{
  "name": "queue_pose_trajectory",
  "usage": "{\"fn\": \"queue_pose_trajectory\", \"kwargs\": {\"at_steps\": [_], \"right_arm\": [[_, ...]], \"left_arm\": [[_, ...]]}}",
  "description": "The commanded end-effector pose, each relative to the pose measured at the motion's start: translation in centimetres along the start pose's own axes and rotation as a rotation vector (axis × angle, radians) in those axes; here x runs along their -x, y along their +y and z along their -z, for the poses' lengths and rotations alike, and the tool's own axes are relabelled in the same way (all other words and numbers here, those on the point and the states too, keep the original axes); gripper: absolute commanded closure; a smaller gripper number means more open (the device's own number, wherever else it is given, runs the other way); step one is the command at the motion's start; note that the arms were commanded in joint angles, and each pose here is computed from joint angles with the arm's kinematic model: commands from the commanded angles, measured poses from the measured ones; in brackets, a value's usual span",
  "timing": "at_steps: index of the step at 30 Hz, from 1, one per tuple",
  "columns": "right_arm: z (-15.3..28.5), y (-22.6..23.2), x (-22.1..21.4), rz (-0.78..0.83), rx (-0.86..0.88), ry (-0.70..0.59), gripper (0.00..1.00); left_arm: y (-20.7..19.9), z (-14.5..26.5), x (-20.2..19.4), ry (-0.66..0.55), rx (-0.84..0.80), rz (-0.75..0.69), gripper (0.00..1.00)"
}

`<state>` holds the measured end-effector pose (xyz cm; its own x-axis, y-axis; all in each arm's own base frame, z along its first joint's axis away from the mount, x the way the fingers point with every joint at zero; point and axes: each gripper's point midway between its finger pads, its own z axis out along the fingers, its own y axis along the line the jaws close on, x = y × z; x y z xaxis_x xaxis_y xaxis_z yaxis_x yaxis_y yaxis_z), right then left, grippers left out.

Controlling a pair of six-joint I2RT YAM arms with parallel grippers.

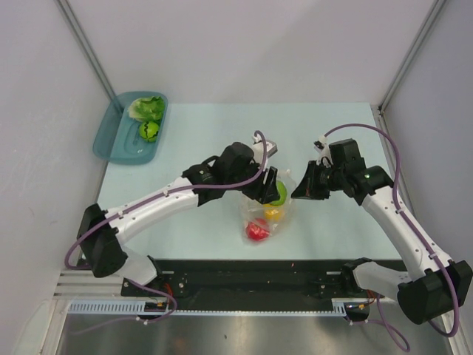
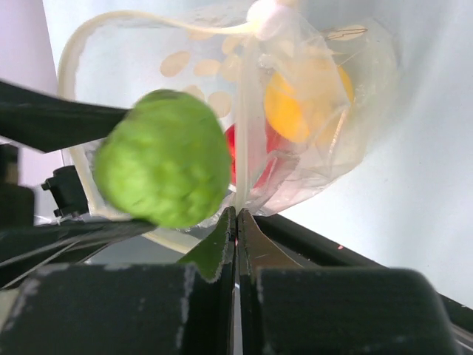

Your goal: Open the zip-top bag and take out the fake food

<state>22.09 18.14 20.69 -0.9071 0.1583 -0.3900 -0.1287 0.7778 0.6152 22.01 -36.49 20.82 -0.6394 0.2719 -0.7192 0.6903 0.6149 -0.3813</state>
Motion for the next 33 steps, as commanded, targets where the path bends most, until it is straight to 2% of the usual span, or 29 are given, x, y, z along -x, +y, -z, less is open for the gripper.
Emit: {"fn": "queue_pose_trajectory", "kwargs": {"at_steps": [1, 3, 6, 8, 10, 13, 17, 19, 20, 21, 25, 26, 27, 31, 32, 33], "right_arm": [[0.7, -0.2, 0.1, 0.038, -0.009, -0.029, 1.0], [0.7, -0.2, 0.0, 0.04, -0.008, -0.029, 1.0], [0.8, -0.2, 0.1, 0.042, -0.012, -0.033, 1.0], [0.9, -0.3, 0.1, 0.044, -0.017, -0.038, 1.0], [0.9, -0.2, 0.2, 0.043, -0.018, -0.04, 1.0], [0.9, -0.2, 0.3, 0.04, -0.022, -0.041, 1.0], [0.9, -0.1, 0.6, 0.04, -0.021, -0.042, 1.0], [0.9, 0.0, 0.7, 0.03, -0.023, -0.04, 1.0], [0.9, 0.1, 0.8, 0.03, -0.021, -0.044, 1.0], [1.0, 0.2, 0.9, 0.028, -0.021, -0.043, 1.0], [1.0, 0.1, 1.3, 0.038, -0.034, -0.044, 1.0], [0.9, 0.0, 1.2, 0.035, -0.043, -0.032, 1.0], [0.9, 0.2, 1.5, 0.042, -0.043, -0.029, 1.0], [0.8, -0.1, 1.9, 0.066, -0.065, -0.026, 1.0], [0.7, -0.3, 2.2, 0.068, -0.077, -0.03, 1.0], [0.6, -0.4, 2.2, 0.067, -0.085, -0.024, 1.0]], "left_arm": [[-3.4, 2.9, 4.0, -0.17, -0.14, -0.071, 1.0], [-3.8, 3.5, 4.6, -0.195, -0.173, -0.062, 1.0], [-4.7, 5.5, 7.4, -0.332, -0.281, 0.003, 1.0], [-3.8, 7.0, 8.5, -0.398, -0.292, 0.128, 1.0], [-3.1, 9.9, 11.4, -0.574, -0.256, 0.223, 1.0], [0.5, 13.4, 14.2, -0.811, -0.087, 0.376, 1.0], [6.0, 17.6, 16.1, -1.055, 0.085, 0.582, 1.0], [8.6, 18.7, 16.4, -1.126, 0.116, 0.719, 1.0], [11.0, 19.2, 16.4, -1.161, 0.161, 0.789, 1.0], [12.3, 19.3, 16.2, -1.176, 0.15, 0.895, 1.0], [19.5, 20.3, 15.2, -1.251, 0.252, 1.171, 1.0], [21.0, 19.8, 13.9, -1.216, 0.316, 1.227, 1.0], [22.0, 20.3, 14.3, -1.234, 0.337, 1.296, 1.0], [28.1, 23.2, 12.8, -1.268, 0.618, 1.367, 1.0], [29.5, 23.2, 11.0, -1.218, 0.713, 1.417, 1.0], [31.1, 23.1, 11.1, -1.197, 0.761, 1.45, 1.0]]}}
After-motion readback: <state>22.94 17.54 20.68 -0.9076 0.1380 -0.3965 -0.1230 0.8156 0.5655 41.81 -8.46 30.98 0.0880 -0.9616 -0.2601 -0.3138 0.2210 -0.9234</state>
